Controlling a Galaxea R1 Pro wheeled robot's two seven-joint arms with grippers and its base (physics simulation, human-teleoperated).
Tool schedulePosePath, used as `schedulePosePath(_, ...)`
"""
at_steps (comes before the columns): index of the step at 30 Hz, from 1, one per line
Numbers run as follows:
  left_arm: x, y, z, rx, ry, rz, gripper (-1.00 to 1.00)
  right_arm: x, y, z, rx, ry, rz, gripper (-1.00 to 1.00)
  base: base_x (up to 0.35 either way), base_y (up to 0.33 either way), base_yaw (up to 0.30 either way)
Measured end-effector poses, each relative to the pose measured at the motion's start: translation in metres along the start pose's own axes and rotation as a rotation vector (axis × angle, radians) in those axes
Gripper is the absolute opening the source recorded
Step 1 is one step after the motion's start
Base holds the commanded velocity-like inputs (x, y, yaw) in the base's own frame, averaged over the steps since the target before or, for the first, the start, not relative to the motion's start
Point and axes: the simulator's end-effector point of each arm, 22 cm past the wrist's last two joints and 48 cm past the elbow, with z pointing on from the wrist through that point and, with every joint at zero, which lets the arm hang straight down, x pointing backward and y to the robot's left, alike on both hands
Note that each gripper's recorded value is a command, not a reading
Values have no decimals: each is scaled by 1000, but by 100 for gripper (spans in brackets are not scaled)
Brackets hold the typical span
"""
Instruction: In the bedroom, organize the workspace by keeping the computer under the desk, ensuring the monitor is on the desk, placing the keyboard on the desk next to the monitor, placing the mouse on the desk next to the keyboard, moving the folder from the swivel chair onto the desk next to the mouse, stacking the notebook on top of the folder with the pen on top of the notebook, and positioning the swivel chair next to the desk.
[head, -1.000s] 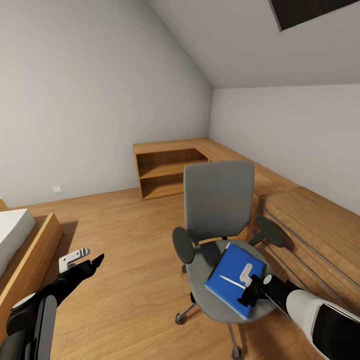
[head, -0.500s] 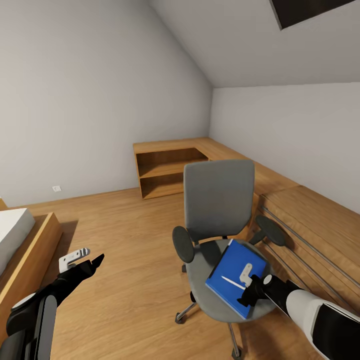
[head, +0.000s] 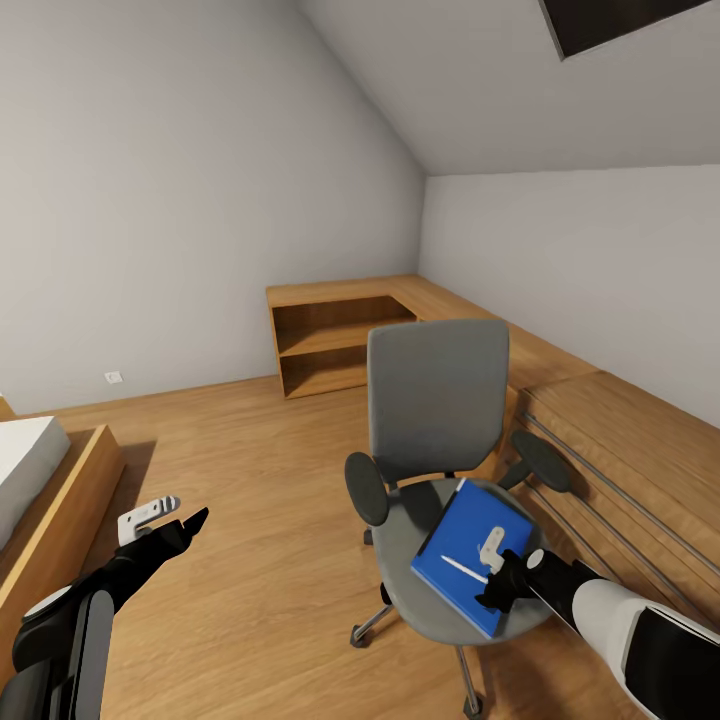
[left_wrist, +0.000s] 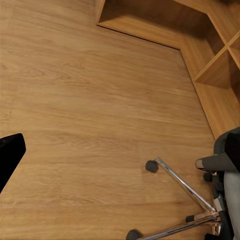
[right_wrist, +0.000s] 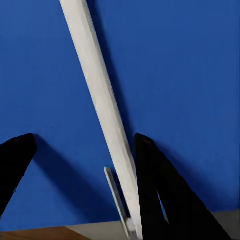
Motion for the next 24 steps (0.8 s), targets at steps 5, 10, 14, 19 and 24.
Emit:
schedulePosePath(5, 0, 0, 0, 0, -1, 0, 100, -1, 1, 0, -2, -1, -4, -100, 0, 0, 0)
schedulePosePath(10, -1, 0, 0, 0, -1, 0, 100, -1, 1, 0, -1, 0, -4, -100, 0, 0, 0)
schedulePosePath(14, 0, 0, 0, 0, -1, 0, 100, -1, 1, 0, -1, 0, -4, -100, 0, 0, 0)
schedulePosePath(19, 0, 0, 0, 0, -1, 0, 100, -1, 1, 0, -1, 1, -6, -100, 0, 0, 0)
schedulePosePath(24, 0, 0, 0, 0, -1, 0, 100, -1, 1, 0, -1, 1, -6, -100, 0, 0, 0)
